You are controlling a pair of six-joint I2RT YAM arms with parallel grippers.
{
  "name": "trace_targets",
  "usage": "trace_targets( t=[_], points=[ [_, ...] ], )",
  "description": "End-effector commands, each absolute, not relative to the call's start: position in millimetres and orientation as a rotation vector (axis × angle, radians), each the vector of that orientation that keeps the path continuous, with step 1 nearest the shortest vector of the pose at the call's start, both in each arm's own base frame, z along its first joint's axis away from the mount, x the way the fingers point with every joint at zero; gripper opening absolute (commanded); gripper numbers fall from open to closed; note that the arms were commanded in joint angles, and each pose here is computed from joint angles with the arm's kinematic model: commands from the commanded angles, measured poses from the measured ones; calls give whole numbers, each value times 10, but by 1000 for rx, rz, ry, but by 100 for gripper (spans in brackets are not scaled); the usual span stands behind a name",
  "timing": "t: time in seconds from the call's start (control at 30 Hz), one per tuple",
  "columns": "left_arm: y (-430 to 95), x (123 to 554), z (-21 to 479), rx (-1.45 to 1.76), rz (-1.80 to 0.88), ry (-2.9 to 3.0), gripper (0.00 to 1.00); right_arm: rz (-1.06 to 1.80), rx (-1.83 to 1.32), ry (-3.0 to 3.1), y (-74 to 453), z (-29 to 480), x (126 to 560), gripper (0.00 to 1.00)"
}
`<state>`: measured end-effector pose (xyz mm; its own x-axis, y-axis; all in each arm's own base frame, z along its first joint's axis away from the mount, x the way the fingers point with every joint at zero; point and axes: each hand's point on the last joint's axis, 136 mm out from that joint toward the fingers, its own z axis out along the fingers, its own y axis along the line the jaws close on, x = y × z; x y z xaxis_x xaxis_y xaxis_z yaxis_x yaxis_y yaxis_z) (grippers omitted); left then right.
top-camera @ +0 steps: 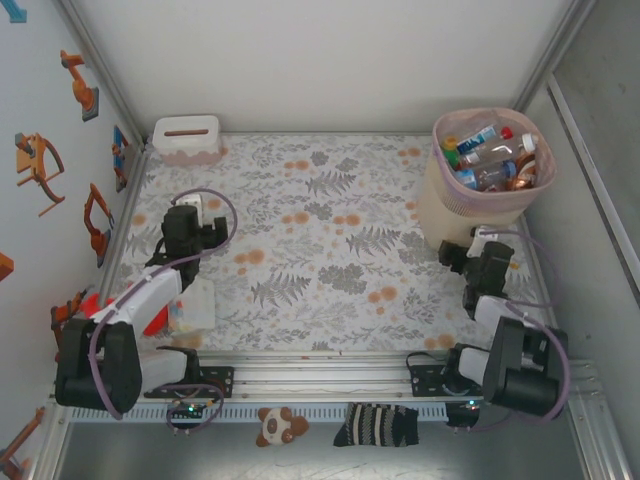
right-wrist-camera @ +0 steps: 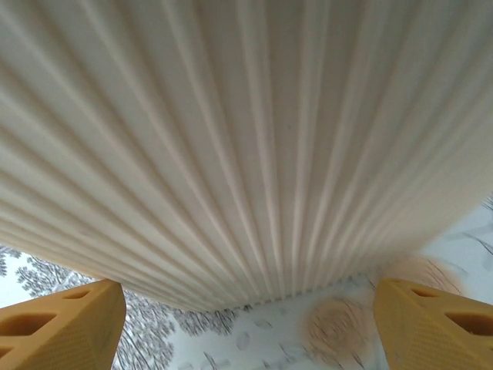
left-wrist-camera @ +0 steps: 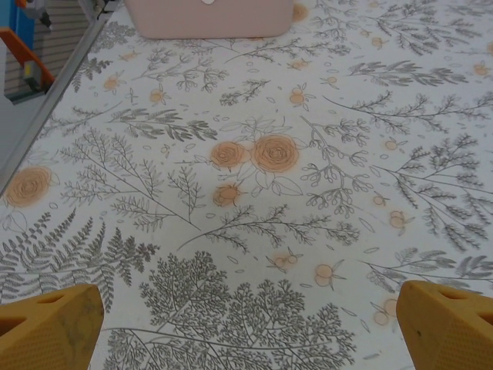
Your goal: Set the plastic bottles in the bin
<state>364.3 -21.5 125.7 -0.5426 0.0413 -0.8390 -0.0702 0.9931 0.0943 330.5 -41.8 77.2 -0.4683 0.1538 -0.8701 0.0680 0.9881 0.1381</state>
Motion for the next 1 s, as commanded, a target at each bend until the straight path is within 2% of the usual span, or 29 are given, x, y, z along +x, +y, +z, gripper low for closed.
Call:
trace_targets(
  t=[0.0, 0.2, 0.63, 0.97],
  points=[
    [-235, 3798, 1320, 69, 173, 2012, 97, 83, 51, 1933, -385, 1177, 3682, 81],
    [-327, 3924, 1161, 135, 100, 1988, 97, 72, 3, 1928, -289, 1176, 3672, 82],
    [-244, 3834, 976, 100, -62, 1917, 97, 95, 29, 1857, -171, 1216, 3712, 83],
    [-250, 3904, 848, 107, -167, 1958, 97, 73, 2, 1876, -97, 932, 3829, 83]
  ],
)
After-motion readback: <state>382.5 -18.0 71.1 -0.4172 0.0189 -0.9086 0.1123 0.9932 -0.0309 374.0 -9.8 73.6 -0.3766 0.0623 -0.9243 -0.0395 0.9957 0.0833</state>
